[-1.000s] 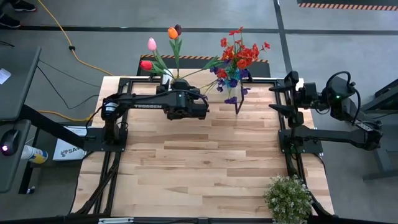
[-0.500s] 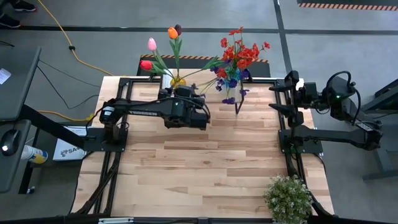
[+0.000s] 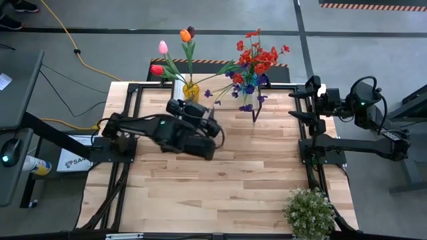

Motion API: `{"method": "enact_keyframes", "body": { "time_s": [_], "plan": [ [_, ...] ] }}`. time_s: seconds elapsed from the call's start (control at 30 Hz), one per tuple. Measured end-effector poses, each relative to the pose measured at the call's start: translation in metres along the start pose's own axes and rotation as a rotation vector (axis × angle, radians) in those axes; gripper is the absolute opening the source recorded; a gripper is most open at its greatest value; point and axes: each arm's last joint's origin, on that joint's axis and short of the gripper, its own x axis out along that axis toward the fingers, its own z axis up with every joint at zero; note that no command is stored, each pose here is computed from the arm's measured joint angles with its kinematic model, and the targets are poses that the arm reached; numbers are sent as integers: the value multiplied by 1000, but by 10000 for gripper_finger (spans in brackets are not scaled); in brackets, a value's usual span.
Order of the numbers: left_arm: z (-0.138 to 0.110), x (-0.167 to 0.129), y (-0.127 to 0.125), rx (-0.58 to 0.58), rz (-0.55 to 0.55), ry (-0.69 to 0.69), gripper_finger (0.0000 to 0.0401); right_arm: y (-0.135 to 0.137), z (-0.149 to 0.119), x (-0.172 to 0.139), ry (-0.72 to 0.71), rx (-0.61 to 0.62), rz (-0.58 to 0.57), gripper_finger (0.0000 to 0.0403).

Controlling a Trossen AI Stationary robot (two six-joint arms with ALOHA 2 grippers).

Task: Pick and place flowers into a vace then onto a shelf
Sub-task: Return to Home Position

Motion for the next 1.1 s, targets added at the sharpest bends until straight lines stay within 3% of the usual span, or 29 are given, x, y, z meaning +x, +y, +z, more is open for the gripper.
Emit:
{"method": "enact_keyframes", "body": {
  "time_s": [0.2,0.43,0.67,0.83,1.1],
  "plan": [
    [10,-47,13,82,-195,28,395,0,0,0,0,31,0,273],
    [13,-97,41,50,-348,-13,395,0,0,-1,5,-9,-9,273],
    [11,-135,62,80,-494,-38,395,-5,-1,-5,14,30,-204,273],
    [6,-152,73,112,-566,-46,395,-4,2,-12,-9,34,-259,273],
    [-25,-141,111,70,-584,8,395,2,5,-26,-47,35,-178,273]
  ]
}}
